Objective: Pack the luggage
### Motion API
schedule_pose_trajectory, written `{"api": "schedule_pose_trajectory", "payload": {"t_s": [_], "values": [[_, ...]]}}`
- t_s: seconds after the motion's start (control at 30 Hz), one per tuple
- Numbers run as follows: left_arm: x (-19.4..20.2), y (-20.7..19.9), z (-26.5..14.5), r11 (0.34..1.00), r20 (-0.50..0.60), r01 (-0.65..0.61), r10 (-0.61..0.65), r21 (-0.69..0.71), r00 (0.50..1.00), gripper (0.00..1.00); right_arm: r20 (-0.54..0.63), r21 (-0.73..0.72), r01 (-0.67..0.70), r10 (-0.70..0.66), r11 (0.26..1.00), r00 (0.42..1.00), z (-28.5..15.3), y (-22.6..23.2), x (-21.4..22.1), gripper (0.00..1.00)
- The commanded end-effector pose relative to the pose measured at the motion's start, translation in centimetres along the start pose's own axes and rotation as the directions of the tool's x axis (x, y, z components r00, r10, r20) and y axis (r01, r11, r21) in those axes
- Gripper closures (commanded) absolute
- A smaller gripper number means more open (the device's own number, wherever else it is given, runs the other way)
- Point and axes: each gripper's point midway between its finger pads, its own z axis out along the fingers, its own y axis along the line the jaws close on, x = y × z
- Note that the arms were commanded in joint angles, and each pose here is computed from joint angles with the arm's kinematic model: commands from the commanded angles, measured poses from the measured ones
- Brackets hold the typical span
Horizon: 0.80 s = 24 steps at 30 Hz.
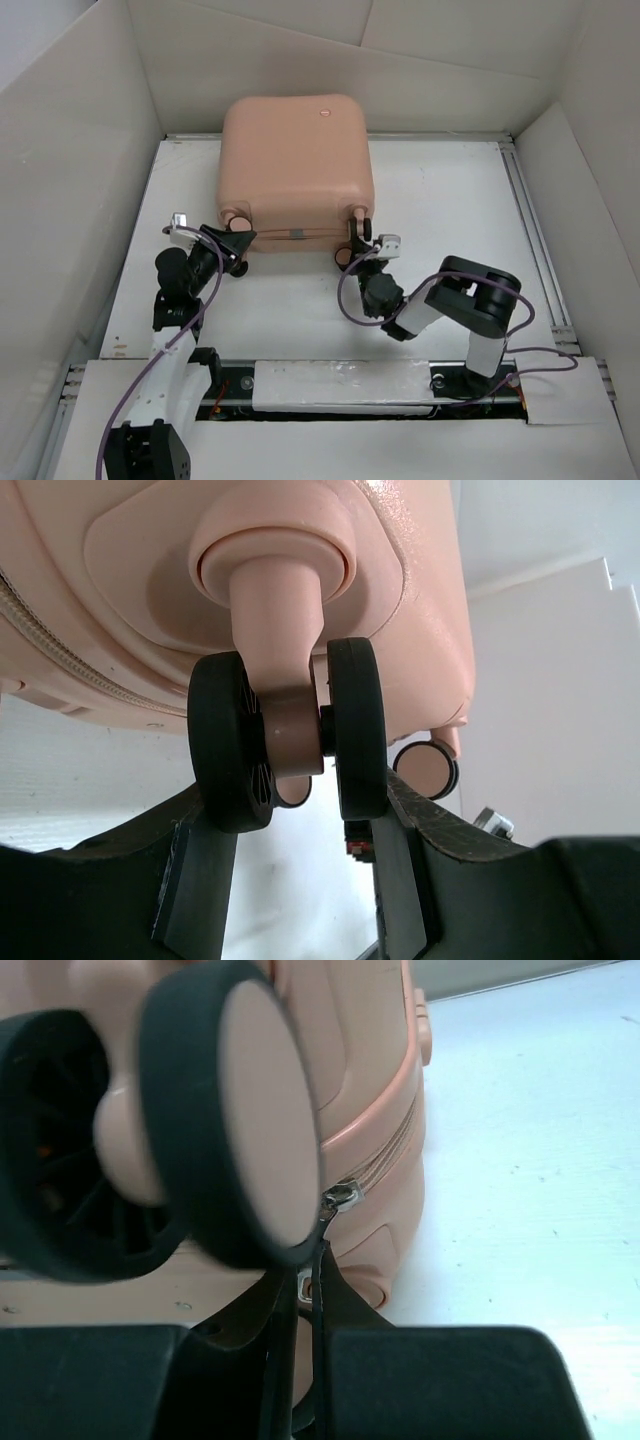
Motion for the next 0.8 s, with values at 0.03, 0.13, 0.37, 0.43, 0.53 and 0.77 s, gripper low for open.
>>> {"api": "schedule_pose_trajectory", "payload": {"t_s": [0.03, 0.13, 0.37, 0.43, 0.53, 0.77], "values": [[2.2, -9.1, -2.7, 0.908, -0.094, -0.155, 0.207, 0.389, 0.974, 1.0, 0.139, -0.201, -0.168, 0.197, 0.965, 0.97, -4.0, 8.2, -4.4, 1.0], [2.2, -9.1, -2.7, 0.908, -0.094, -0.155, 0.207, 0.389, 0.974, 1.0, 0.117, -0.229, -0.052, 0.081, 0.972, 0.99, -4.1, 9.9, -4.1, 1.0], [2.5, -8.6, -2.6, 0.911, -0.109, -0.153, 0.209, 0.382, 0.972, 1.0, -0.049, -0.726, -0.013, -0.033, 0.687, 0.998, -11.3, 16.6, -2.4, 1.0], [2.4, -8.9, -2.6, 0.908, -0.104, -0.151, 0.206, 0.392, 0.973, 1.0, -0.062, -0.745, -0.027, -0.03, 0.666, 0.998, -11.8, 16.9, -2.7, 1.0], [2.7, -8.7, -2.7, 0.911, -0.121, -0.127, 0.188, 0.392, 0.975, 1.0, -0.064, -0.731, -0.043, -0.006, 0.681, 0.998, -10.6, 18.8, -4.0, 1.0], [2.9, -10.2, -3.9, 0.886, -0.118, -0.139, 0.211, 0.441, 0.97, 1.0, -0.093, -0.726, -0.038, -0.044, 0.686, 0.995, -9.3, 22.0, -1.9, 1.0]]}}
